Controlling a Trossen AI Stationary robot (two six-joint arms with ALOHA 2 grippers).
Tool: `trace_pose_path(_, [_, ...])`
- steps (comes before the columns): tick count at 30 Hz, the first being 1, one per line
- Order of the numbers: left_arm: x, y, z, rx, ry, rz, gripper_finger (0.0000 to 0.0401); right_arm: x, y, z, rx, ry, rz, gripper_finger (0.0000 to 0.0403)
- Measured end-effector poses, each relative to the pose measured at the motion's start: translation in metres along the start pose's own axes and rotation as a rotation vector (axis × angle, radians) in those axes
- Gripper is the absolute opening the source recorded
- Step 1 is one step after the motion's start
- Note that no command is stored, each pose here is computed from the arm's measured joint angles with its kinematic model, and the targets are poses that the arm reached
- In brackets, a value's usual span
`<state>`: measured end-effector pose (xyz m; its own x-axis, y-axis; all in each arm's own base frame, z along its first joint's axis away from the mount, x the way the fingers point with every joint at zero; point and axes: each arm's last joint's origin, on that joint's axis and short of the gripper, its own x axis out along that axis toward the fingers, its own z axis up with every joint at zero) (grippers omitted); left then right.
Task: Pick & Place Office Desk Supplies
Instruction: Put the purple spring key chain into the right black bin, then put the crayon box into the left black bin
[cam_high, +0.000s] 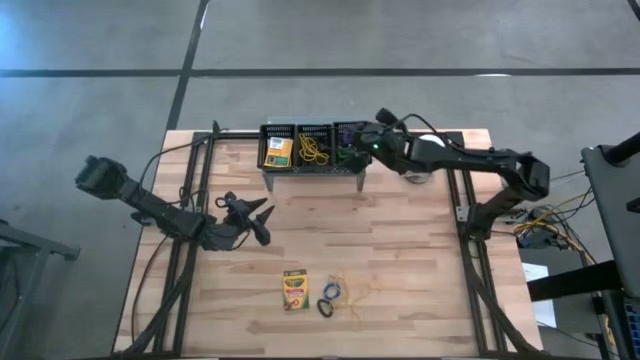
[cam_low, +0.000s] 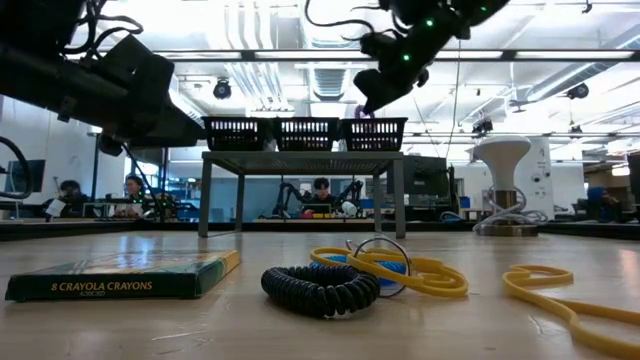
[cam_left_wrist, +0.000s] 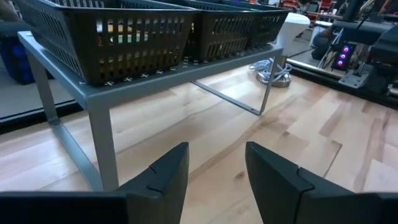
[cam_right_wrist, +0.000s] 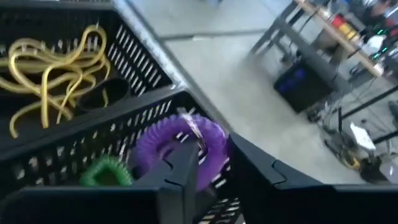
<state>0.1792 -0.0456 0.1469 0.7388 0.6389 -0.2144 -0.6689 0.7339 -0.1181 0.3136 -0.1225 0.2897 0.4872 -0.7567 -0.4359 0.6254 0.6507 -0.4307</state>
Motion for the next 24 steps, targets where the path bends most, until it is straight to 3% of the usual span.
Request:
trace_pose_path(9, [0.0, -0.001, 0.0, -0.009, 0.018, -0.03, 0.0163, -0.004, -0.002, 0.017, -0.046, 0.111, 0.095, 0.0162])
trace_pose_path(14, [0.0, -0.002, -0.001, -0.006, 0.042, -0.069, 0.0163, -0.035, -0.005, 0.029, -0.053, 0.054, 0.157, 0.0178])
trace_pose_path(18, [0.0, -0.004, -0.002, -0.004, 0.074, -0.128, 0.0163, -0.067, 0.012, 0.014, -0.03, 0.011, 0.404, 0.0179])
trace_pose_path(21, [-0.001, -0.007, -0.002, 0.037, 0.111, -0.208, 0.0163, -0.087, 0.035, -0.011, -0.027, 0.018, 0.606, 0.0176])
trace_pose_path(24, [0.001, -0.016, 0.001, 0.105, 0.138, -0.304, 0.0163, -0.105, 0.058, -0.041, -0.04, 0.011, 0.725, 0.0171])
